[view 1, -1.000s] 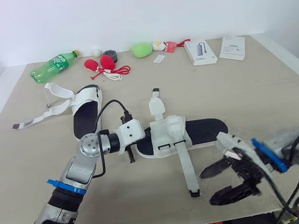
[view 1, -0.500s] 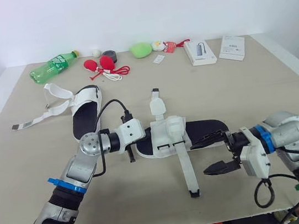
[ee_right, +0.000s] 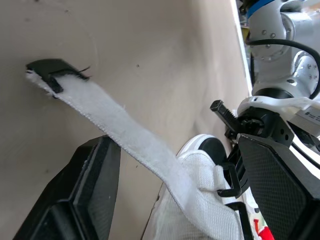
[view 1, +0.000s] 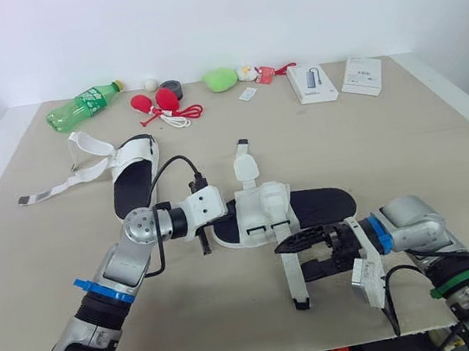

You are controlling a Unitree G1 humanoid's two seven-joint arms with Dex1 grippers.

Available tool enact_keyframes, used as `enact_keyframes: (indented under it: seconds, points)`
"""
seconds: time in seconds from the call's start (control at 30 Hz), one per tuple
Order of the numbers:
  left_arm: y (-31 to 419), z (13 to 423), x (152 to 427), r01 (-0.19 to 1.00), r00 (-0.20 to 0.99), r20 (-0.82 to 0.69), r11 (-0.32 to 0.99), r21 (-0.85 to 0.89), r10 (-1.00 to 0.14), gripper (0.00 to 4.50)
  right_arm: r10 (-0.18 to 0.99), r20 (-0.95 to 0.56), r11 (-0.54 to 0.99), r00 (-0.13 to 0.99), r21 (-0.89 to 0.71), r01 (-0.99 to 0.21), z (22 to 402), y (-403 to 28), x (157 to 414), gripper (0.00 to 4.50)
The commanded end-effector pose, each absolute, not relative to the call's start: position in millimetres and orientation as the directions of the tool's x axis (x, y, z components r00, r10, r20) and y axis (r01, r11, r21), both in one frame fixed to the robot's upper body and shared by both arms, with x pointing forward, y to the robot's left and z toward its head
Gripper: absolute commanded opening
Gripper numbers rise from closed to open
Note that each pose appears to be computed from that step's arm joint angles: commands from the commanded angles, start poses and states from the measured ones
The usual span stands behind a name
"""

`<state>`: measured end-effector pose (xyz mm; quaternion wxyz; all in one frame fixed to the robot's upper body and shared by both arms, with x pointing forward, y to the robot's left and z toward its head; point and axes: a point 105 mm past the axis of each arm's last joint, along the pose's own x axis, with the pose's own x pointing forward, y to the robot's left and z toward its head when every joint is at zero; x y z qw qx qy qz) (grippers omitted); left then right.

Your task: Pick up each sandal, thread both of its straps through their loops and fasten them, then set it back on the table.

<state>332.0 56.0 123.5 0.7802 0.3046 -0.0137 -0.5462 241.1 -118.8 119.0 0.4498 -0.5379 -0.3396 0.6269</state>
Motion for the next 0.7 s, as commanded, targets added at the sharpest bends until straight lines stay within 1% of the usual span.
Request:
enact_keyframes:
  seconds: [0.03, 0.07, 0.13, 0.17, 0.2, 0.33, 0.4, 0.43, 0.5, 0.57, 0.63, 0.7]
  points:
    - [53.3, 127.1, 329.2, 0.84, 0.395, -0.305, 0.206, 0.503, -0.867, 0.0, 0.938, -0.346, -0.345, -0.023, -0.921, -0.18, 128.4, -115.6, 241.3, 2.16]
    - [53.2, 127.0, 329.5, 0.84, 0.394, -0.305, 0.205, 0.503, -0.867, 0.0, 0.936, -0.351, -0.35, -0.026, -0.92, -0.179, 128.2, -115.5, 240.9, 1.77]
    - [52.7, 126.9, 329.8, 0.84, 0.394, -0.305, 0.205, 0.502, -0.867, 0.0, 0.932, -0.361, -0.362, -0.038, -0.914, -0.185, 127.2, -115.6, 239.1, 0.87]
    - [52.6, 126.9, 329.9, 0.84, 0.394, -0.305, 0.205, 0.502, -0.867, 0.0, 0.932, -0.361, -0.362, -0.044, -0.912, -0.195, 127.3, -115.7, 237.8, 0.26]
    - [52.6, 126.7, 330.0, 0.84, 0.394, -0.305, 0.205, 0.502, -0.867, 0.0, 0.932, -0.359, -0.362, -0.049, -0.91, -0.205, 127.5, -115.9, 236.3, 0.12]
    - [52.3, 126.0, 329.8, 0.84, 0.394, -0.305, 0.205, 0.501, -0.867, 0.0, 0.938, -0.341, -0.346, -0.067, -0.897, -0.275, 128.0, -116.7, 231.6, 0.12]
    - [52.0, 125.5, 329.6, 0.841, 0.393, -0.305, 0.205, 0.501, -0.867, 0.0, 0.97, -0.24, -0.233, -0.038, -0.873, -0.429, 137.5, -114.7, 235.0, 0.12]
    - [51.9, 125.2, 329.6, 0.841, 0.393, -0.305, 0.205, 0.5, -0.867, 0.0, 0.983, -0.184, -0.162, -0.011, -0.835, -0.526, 143.8, -113.4, 239.5, 0.12]
    - [51.9, 124.7, 329.4, 0.842, 0.392, -0.306, 0.204, 0.5, -0.867, 0.0, 0.995, -0.094, -0.047, 0.029, -0.709, -0.704, 156.4, -110.2, 247.2, 0.12]
    - [52.0, 124.1, 329.4, 0.842, 0.391, -0.308, 0.203, 0.499, -0.867, 0.0, 0.995, -0.076, 0.017, 0.066, -0.52, -0.854, 160.4, -106.8, 254.5, 0.12]
    - [51.5, 124.0, 329.7, 0.842, 0.391, -0.308, 0.202, 0.5, -0.867, 0.0, 0.989, -0.04, 0.114, 0.14, -0.384, -0.916, 166.9, -105.0, 268.3, 0.12]
    - [50.6, 124.1, 330.1, 0.842, 0.39, -0.307, 0.202, 0.5, -0.868, 0.0, 0.982, -0.016, 0.175, 0.188, -0.297, -0.939, 172.8, -104.7, 279.3, 0.12]
